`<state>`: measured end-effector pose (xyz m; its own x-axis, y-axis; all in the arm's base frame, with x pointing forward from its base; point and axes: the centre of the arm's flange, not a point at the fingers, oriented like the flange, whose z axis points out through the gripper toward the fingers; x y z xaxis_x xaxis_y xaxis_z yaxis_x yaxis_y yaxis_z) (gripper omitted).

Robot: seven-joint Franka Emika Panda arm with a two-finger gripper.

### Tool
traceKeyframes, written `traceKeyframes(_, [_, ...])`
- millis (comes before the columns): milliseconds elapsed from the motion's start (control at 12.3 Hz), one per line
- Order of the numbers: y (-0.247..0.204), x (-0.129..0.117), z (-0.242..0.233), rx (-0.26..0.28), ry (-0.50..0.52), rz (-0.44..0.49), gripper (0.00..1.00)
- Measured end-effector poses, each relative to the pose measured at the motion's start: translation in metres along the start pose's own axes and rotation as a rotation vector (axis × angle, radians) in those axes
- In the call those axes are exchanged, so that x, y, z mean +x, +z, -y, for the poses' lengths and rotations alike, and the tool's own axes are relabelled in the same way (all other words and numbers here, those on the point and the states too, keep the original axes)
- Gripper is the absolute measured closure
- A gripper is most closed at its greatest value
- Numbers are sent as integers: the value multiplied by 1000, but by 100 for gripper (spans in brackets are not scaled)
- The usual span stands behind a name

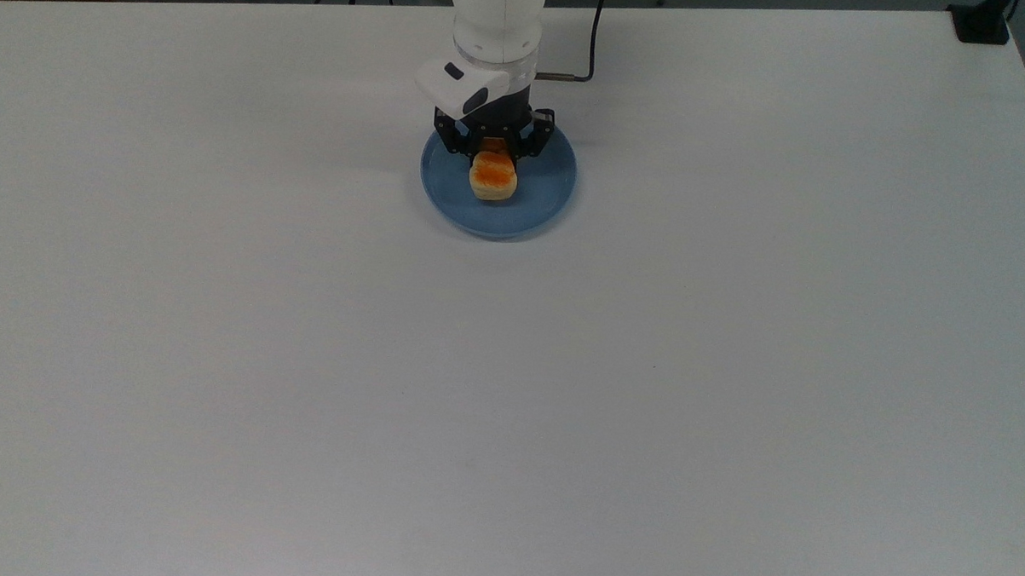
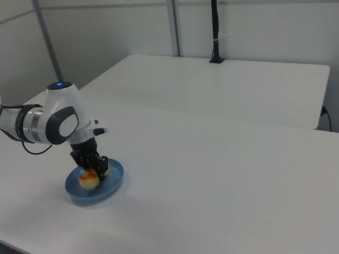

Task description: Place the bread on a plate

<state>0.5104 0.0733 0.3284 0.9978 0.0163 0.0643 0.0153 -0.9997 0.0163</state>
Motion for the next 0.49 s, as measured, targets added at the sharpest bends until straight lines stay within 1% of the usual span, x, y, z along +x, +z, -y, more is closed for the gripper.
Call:
traceKeyframes(326, [17,-1,6,-4,-19,31,44])
traceKeyframes(489, [14,4,7,-3,-21,23,38])
